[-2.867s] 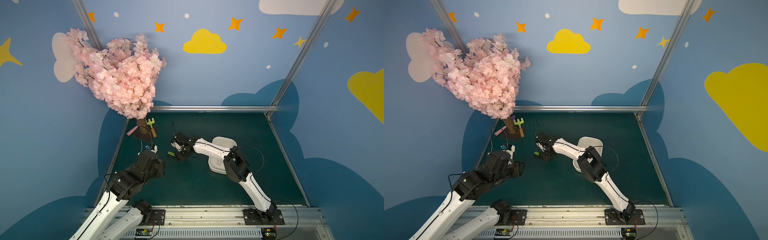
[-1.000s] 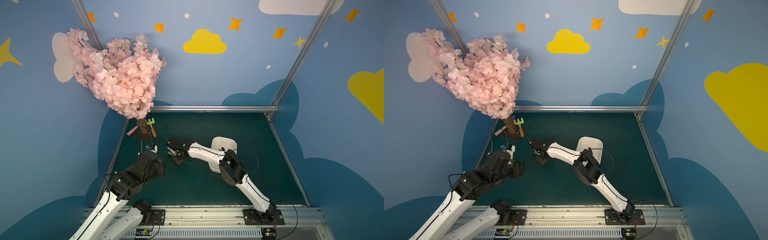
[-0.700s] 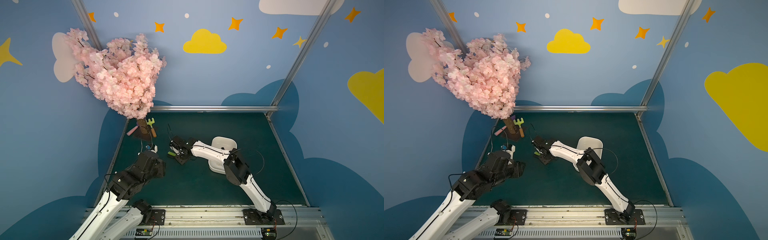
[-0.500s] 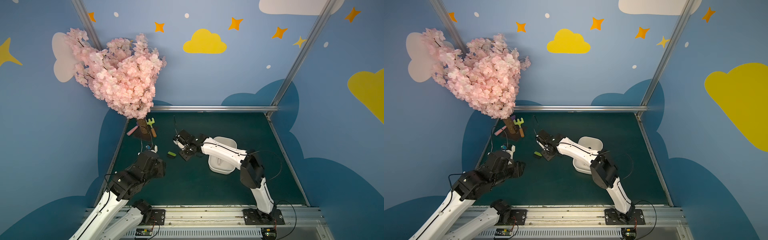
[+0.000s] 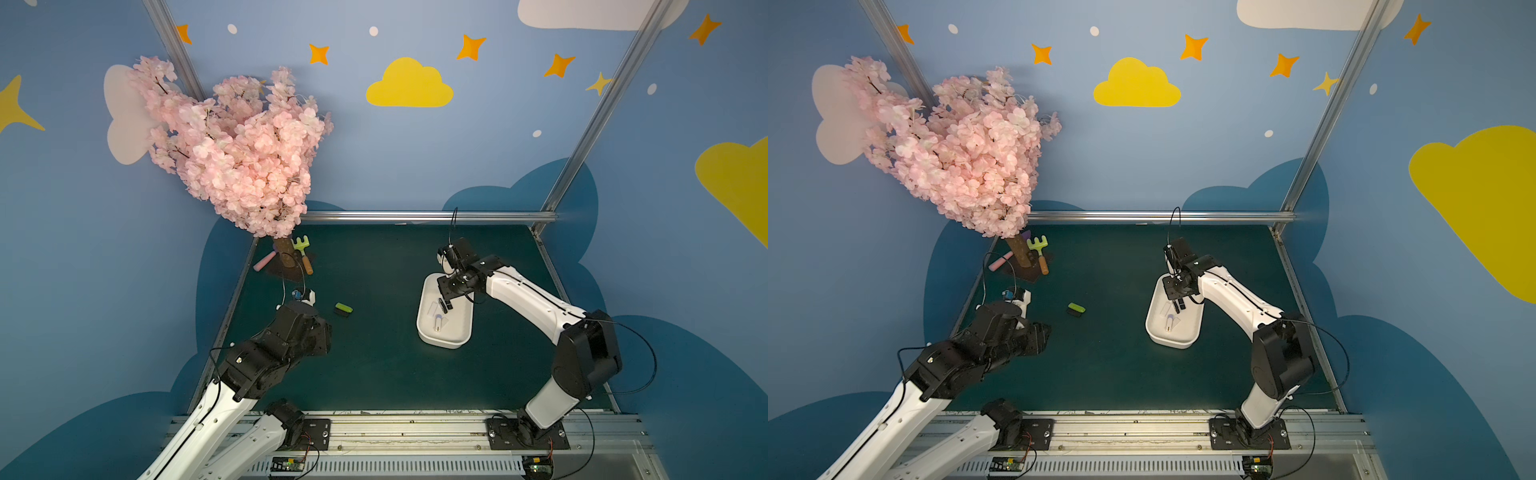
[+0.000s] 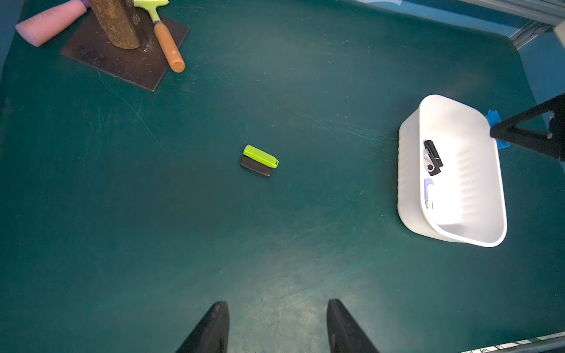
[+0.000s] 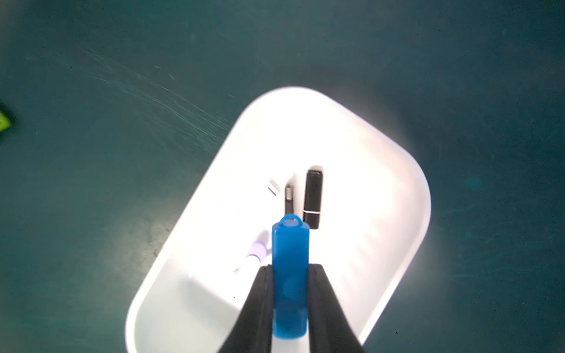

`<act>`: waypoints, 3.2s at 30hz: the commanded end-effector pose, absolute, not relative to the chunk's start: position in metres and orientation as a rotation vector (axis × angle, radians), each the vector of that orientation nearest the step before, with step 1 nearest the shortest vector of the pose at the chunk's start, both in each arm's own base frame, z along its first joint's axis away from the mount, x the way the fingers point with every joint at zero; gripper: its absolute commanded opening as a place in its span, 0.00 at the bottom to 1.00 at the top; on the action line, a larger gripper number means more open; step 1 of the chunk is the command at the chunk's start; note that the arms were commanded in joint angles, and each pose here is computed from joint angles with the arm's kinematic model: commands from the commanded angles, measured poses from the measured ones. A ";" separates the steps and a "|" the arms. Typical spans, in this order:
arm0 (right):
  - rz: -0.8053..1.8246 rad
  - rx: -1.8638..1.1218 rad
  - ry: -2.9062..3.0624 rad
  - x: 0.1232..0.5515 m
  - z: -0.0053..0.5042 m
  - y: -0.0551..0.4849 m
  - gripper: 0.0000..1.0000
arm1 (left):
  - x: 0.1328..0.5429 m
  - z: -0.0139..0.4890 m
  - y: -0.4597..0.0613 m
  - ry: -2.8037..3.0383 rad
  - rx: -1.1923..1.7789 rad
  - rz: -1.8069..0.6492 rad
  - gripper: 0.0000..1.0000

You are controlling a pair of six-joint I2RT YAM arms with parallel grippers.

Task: Put the usb flash drive into the storage box
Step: Place the USB flash in the storage box, then adjust the USB flash at the center of the board.

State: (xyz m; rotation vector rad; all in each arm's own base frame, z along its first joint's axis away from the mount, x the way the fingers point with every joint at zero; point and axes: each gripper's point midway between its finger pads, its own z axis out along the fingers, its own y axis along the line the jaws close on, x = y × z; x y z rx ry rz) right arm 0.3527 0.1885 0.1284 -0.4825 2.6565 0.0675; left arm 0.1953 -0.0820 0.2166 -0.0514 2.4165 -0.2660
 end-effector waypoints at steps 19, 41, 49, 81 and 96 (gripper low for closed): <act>-0.117 -0.352 2.813 0.376 0.050 0.157 0.21 | 0.195 0.212 -0.082 2.423 -0.047 -0.254 0.56; 0.176 -0.515 2.423 0.337 0.155 0.215 0.42 | 0.250 0.160 -0.100 2.528 -0.273 -0.211 0.59; 0.276 -0.470 2.320 0.324 0.166 0.216 0.43 | 0.300 0.114 -0.090 2.617 -0.433 -0.160 0.54; 0.180 -0.513 2.412 0.329 0.136 0.223 0.43 | 0.353 0.027 -0.090 2.797 -0.554 -0.102 0.43; 0.157 -0.522 2.436 0.331 0.128 0.224 0.43 | 0.342 0.013 -0.074 2.842 -0.561 0.026 0.41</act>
